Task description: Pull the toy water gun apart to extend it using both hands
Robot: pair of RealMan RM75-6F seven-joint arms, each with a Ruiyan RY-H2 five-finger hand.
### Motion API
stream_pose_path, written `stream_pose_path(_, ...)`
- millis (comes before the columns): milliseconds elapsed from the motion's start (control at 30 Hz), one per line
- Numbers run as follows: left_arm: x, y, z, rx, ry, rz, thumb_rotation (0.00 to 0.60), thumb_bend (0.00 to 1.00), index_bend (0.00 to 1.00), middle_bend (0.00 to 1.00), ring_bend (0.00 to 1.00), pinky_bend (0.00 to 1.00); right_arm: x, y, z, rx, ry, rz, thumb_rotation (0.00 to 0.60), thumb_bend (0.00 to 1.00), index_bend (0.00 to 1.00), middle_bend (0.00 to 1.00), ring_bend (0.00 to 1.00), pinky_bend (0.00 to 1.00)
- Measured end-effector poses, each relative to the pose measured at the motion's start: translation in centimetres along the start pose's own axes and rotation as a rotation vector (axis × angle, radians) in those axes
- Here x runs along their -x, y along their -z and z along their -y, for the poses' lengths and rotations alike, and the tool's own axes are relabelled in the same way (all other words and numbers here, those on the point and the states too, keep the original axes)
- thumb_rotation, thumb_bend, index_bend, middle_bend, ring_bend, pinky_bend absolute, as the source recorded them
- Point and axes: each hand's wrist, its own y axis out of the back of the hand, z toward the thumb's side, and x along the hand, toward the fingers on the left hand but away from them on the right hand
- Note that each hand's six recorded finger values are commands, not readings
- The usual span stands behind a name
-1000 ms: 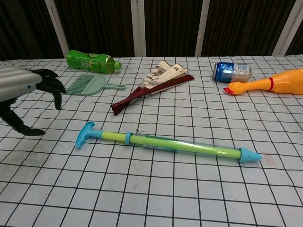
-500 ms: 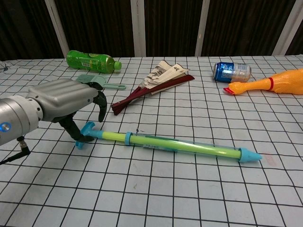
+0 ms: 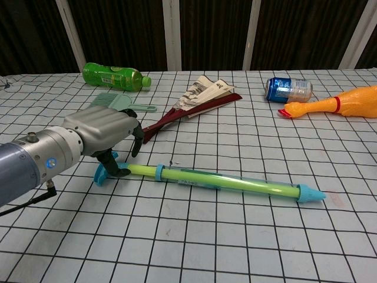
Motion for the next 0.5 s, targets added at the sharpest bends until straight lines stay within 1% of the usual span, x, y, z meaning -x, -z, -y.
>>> stream_pose_path(233,-0.28,-0.12,0.49,-0.011,0.007,-0.01,0.6,0.39,0.49,0.21,0.05,0.16,-0.01,0.01,0.03,0.008,-0.001,0.001,0.6,0.26,0.0,0.0,0.0,0.0)
stream_pose_path(500,-0.45,0.05,0.92,-0.02,0.013,-0.021,0.6,0.42,0.49,0.21,0.05,0.16,0.0,0.03,0.04,0.009,-0.002,0.002,0.6,0.26,0.0,0.0,0.0,0.0)
